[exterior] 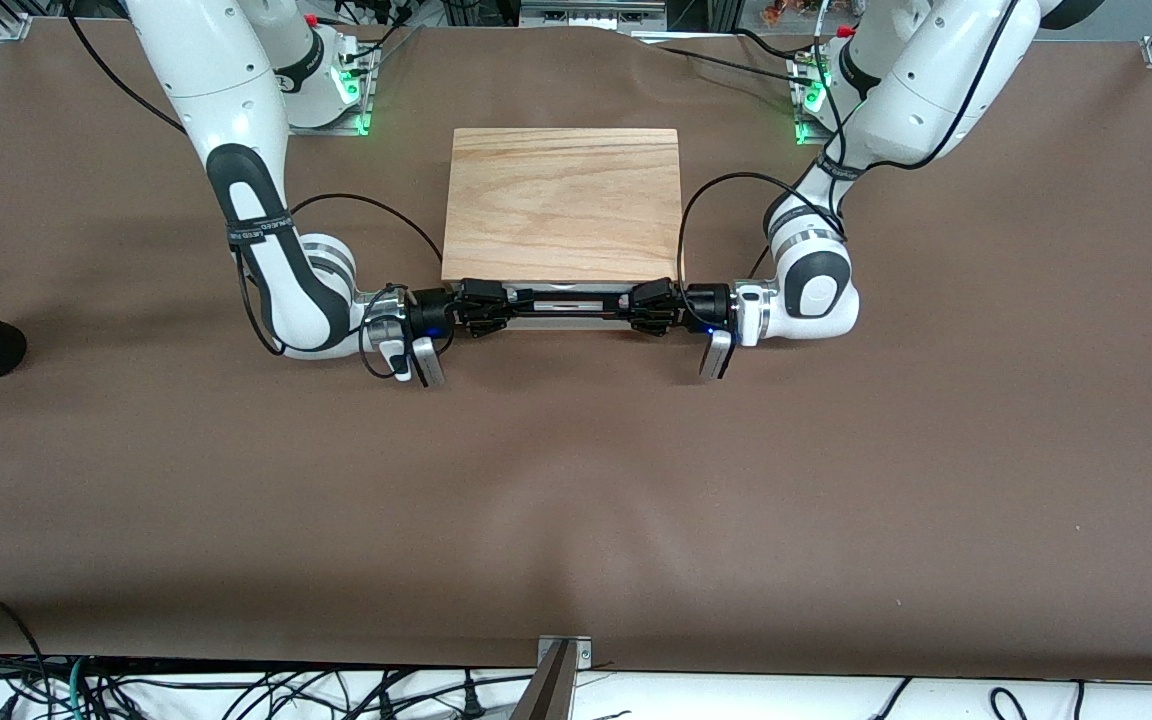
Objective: Pull top drawer with both arms simultaneously
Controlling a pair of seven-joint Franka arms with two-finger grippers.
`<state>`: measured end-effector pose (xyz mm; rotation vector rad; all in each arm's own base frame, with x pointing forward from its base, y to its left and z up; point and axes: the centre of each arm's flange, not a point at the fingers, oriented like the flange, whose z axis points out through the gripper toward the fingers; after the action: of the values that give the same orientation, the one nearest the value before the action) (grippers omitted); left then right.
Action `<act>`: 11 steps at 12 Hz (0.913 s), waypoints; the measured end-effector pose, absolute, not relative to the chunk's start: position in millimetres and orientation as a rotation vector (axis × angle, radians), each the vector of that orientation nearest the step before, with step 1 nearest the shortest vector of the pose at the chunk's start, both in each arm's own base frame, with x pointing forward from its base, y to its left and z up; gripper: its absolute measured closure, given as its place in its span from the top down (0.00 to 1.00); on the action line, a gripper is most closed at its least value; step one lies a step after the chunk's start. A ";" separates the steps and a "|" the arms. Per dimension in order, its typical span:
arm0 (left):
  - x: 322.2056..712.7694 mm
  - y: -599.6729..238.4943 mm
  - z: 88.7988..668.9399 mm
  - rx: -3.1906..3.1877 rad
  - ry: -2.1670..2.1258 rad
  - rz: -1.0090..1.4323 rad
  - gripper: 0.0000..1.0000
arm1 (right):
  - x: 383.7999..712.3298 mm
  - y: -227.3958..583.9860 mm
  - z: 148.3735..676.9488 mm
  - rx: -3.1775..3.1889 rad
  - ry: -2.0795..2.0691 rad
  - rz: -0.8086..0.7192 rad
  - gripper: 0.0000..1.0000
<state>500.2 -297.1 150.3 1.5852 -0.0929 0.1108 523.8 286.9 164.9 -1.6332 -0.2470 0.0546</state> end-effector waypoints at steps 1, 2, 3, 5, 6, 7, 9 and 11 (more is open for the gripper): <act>500.2 -297.1 150.3 1.586 -0.091 0.109 0.19 | 524.6 286.7 165.8 -1.630 -0.248 0.049 0.30; 500.2 -297.2 150.4 1.585 -0.091 0.109 0.19 | 524.6 286.6 165.8 -1.628 -0.247 0.049 0.29; 500.2 -297.2 150.5 1.584 -0.092 0.109 0.19 | 524.5 286.4 165.7 -1.625 -0.239 0.053 0.27; 500.1 -297.2 150.4 1.583 -0.092 0.109 0.19 | 524.4 286.4 164.9 -1.622 -0.230 0.058 0.26; 500.1 -297.2 150.3 1.584 -0.092 0.110 0.19 | 524.4 286.4 164.9 -1.622 -0.229 0.058 0.26; 500.1 -297.3 150.3 1.586 -0.091 0.110 0.19 | 524.4 286.3 164.7 -1.622 -0.226 0.061 0.26; 500.1 -297.4 150.3 1.588 -0.088 0.109 0.19 | 524.5 286.2 164.3 -1.622 -0.218 0.066 0.26; 500.1 -297.5 150.2 1.589 -0.081 0.101 0.19 | 524.4 286.0 163.6 -1.621 -0.214 0.067 0.26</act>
<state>500.1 -297.5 150.2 1.5892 -0.0807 0.1014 524.4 286.0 163.6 -1.6213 -0.2139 0.0674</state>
